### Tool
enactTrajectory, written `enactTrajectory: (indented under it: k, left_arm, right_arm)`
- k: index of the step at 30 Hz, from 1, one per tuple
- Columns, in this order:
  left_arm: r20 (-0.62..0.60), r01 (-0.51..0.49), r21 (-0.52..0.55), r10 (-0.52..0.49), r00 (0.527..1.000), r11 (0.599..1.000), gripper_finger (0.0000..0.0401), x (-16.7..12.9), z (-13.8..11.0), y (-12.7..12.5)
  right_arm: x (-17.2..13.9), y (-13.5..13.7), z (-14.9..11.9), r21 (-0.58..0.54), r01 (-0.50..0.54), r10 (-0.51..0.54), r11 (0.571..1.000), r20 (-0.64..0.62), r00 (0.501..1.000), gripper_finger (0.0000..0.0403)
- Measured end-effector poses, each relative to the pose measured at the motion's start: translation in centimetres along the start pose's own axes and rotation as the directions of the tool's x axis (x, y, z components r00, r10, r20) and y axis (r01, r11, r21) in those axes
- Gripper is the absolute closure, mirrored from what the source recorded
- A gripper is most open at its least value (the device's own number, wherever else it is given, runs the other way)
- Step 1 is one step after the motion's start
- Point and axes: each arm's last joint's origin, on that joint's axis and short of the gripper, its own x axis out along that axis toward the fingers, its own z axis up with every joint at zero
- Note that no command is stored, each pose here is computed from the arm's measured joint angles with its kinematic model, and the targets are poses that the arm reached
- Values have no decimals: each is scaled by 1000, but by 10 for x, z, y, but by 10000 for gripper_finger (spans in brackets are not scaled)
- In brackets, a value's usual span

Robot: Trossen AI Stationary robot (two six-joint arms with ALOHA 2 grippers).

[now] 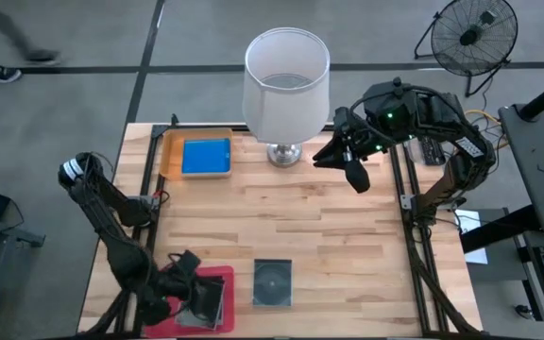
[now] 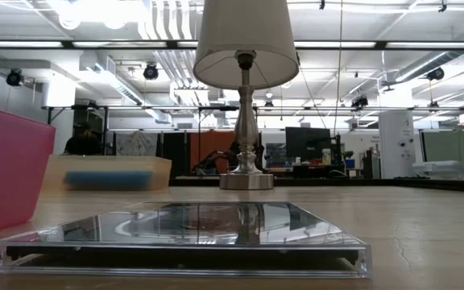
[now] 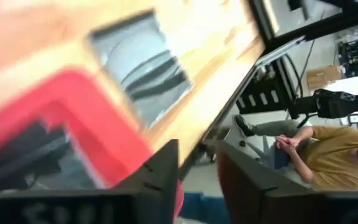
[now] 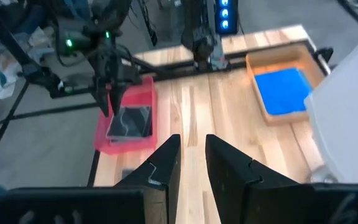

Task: Pick & place jewel cases by type
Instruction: Put the black cd case into the pink bin

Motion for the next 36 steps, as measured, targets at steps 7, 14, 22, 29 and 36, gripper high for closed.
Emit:
enactTrajectory:
  k: [7, 14, 22, 29, 36]
  left_arm:
    - [79, 3, 198, -19, 997, 980, 397, 11, 40, -29]
    - [72, -22, 364, -5, 997, 931, 401, 25, 89, -44]
    - [4, -3, 458, 2, 1000, 889, 401, 34, 119, -45]
    - [-51, 21, 488, 4, 999, 873, 401, 39, 126, -41]
    - [-127, 82, 526, -17, 992, 847, 401, 54, 131, -41]
  right_arm:
    - [1, 12, -15, 16, -22, 24, 1000, -139, 990, 335]
    - [16, 31, -33, 24, -54, 58, 998, -276, 959, 368]
    - [44, 55, -58, 44, -14, 29, 999, -377, 926, 395]
    - [86, 70, -87, 91, -33, 67, 995, -395, 916, 395]
    - [135, 69, -125, 177, -59, 129, 982, -415, 901, 395]
